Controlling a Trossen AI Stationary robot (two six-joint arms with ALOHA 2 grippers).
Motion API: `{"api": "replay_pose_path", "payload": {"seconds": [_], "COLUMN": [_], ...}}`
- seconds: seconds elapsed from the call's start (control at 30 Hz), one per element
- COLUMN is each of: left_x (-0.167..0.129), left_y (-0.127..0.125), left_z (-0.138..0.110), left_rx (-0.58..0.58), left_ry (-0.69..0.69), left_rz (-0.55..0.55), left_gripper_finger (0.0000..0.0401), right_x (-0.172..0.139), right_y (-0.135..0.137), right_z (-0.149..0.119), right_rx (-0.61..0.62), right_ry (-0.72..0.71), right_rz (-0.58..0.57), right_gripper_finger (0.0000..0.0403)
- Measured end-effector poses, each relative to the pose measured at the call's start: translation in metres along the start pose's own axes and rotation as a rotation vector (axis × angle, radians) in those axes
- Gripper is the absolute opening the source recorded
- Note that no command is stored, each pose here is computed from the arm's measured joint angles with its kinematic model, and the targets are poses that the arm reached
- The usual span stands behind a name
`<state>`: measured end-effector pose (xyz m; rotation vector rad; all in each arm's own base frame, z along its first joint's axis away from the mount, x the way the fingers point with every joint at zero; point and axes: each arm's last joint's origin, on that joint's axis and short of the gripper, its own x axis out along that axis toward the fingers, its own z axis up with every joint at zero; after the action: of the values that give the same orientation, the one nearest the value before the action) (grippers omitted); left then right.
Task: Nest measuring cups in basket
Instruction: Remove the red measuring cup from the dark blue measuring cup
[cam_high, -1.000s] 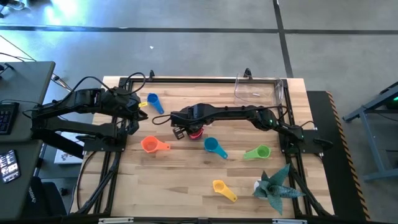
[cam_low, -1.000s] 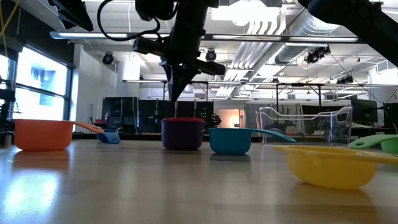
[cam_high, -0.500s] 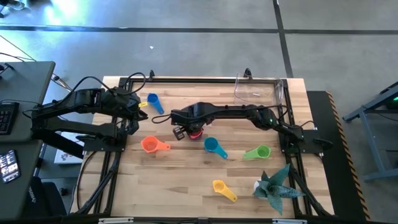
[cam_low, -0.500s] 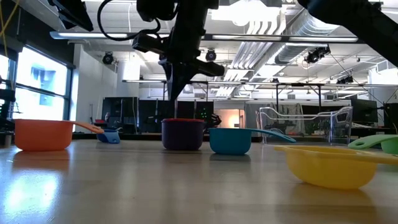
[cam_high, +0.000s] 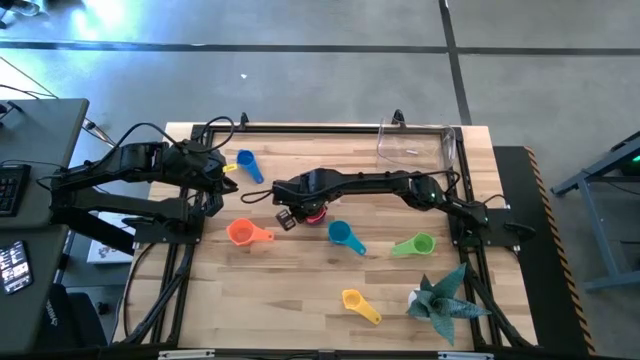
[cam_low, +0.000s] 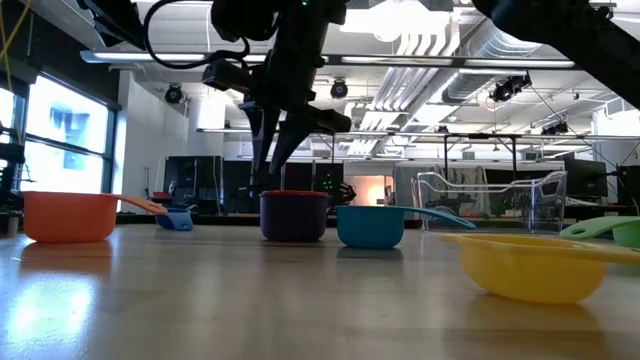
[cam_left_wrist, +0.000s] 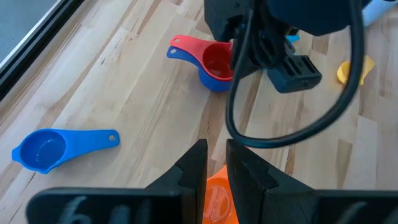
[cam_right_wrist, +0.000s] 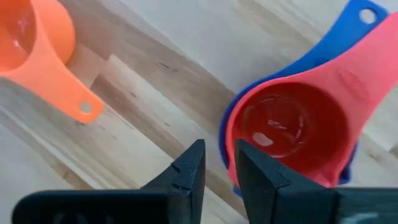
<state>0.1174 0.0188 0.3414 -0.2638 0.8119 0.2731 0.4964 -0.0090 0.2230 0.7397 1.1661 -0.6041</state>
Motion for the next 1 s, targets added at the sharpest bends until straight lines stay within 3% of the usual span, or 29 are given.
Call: {"api": "replay_pose_path", "payload": {"seconds": [1.0], "left_x": [0.0], "left_y": [0.0], "left_z": [0.0], "left_rx": [0.0], "left_ry": [0.0], "left_rz": [0.0], "left_gripper_finger": [0.0049], "right_x": [0.027], "right_y": [-0.003], "right_z": [-0.004], "right_rx": [0.005], "right_ry": [0.069], "right_rz": [-0.062], "right_gripper_finger": [0.0064]}}
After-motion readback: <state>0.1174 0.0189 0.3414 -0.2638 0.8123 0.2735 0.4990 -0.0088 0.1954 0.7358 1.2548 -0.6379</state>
